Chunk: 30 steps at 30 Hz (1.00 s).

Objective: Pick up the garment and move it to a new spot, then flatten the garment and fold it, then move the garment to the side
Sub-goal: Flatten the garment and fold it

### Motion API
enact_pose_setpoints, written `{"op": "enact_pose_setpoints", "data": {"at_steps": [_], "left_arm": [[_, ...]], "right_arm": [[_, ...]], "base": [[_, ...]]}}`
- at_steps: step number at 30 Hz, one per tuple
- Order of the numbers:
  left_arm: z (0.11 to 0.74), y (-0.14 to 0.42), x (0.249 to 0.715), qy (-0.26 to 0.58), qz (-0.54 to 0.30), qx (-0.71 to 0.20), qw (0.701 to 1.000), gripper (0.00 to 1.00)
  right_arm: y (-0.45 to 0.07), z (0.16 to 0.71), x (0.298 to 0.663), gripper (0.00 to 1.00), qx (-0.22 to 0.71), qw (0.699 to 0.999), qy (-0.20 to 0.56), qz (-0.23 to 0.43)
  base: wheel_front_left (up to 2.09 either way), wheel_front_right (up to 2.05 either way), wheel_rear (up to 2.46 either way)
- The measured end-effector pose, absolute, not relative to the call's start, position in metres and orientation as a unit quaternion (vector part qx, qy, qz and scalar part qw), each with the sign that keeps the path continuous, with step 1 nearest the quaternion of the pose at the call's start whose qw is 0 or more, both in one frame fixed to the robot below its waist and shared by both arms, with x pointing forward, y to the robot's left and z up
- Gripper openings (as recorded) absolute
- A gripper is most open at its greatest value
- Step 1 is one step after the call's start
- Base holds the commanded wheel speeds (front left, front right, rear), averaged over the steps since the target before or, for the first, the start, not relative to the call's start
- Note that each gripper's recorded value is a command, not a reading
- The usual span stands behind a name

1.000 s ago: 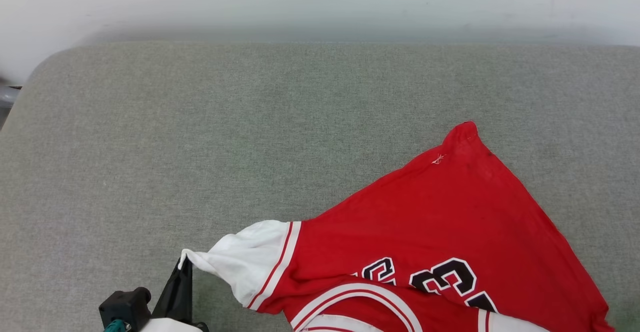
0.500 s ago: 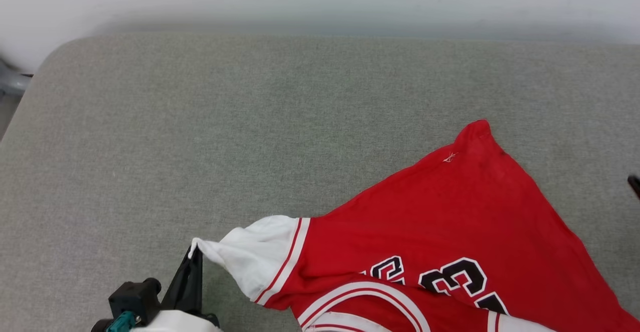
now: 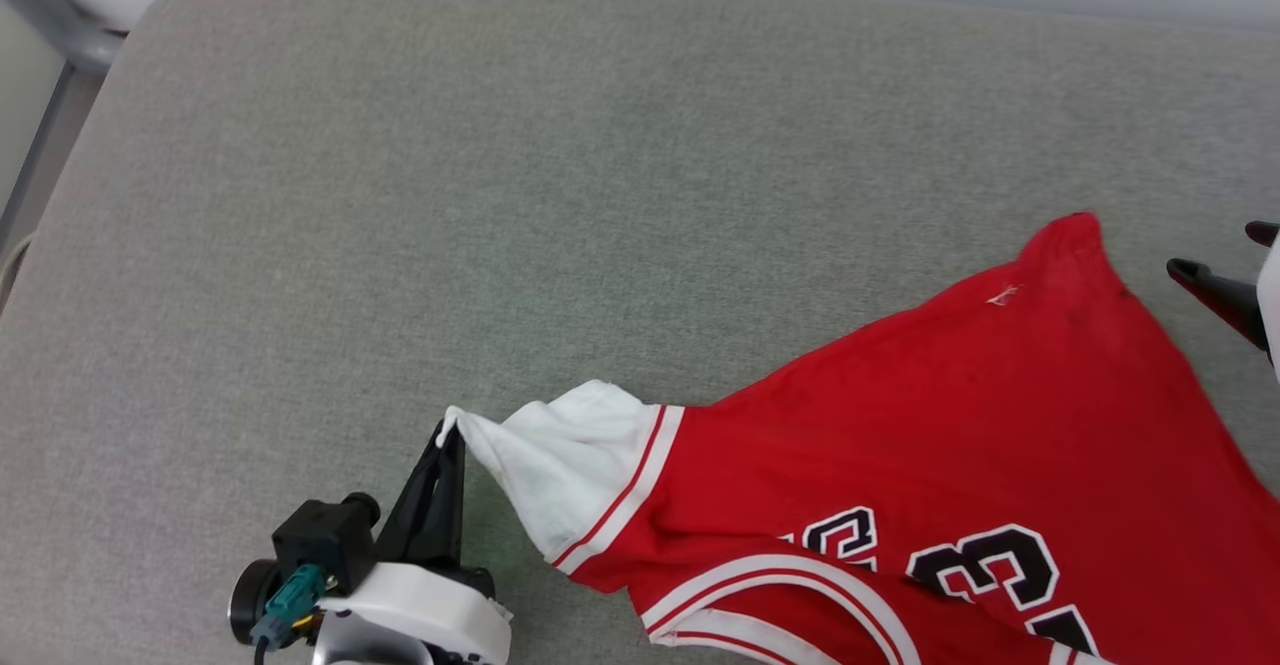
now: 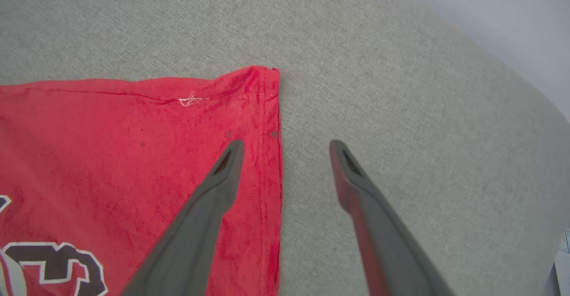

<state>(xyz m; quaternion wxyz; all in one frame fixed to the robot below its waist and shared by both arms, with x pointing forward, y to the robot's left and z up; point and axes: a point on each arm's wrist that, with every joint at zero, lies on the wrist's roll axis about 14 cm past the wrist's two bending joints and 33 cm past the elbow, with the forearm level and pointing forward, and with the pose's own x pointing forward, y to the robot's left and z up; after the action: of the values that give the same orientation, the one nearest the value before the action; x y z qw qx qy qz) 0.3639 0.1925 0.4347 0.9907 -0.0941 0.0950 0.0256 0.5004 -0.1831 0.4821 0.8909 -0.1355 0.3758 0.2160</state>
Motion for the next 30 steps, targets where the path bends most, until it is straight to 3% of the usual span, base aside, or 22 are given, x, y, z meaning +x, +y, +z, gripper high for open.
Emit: {"op": "enact_pose_setpoints", "data": {"at_steps": [10,21,22,23,24,30], "left_arm": [[0.423,0.194,0.372,0.108,0.035,-0.092,0.989,0.00],[0.411,0.198,0.372,0.123,0.045,-0.090,0.987,0.00],[0.411,0.198,0.372,0.123,0.045,-0.090,0.987,0.00],[0.411,0.198,0.372,0.122,0.045,-0.090,0.987,0.00],[0.411,0.198,0.373,0.122,0.044,-0.090,0.988,0.00],[0.419,0.200,0.374,0.109,0.039,-0.085,0.990,0.00]], "right_arm": [[-0.153,0.420,0.543,1.00,-0.159,0.848,0.451,0.228],[-0.141,0.359,0.539,1.00,-0.162,0.815,0.504,0.234],[-0.141,0.358,0.538,0.89,-0.160,0.814,0.506,0.235],[-0.141,0.358,0.538,0.19,-0.158,0.816,0.504,0.235],[-0.141,0.359,0.538,0.00,-0.156,0.818,0.501,0.236],[-0.136,0.376,0.538,0.00,-0.141,0.842,0.460,0.245]], "base": [[0.00,0.00,0.00],[0.00,0.00,0.00],[0.00,0.00,0.00],[0.00,0.00,0.00],[0.00,0.00,0.00],[0.00,0.00,0.00]]}}
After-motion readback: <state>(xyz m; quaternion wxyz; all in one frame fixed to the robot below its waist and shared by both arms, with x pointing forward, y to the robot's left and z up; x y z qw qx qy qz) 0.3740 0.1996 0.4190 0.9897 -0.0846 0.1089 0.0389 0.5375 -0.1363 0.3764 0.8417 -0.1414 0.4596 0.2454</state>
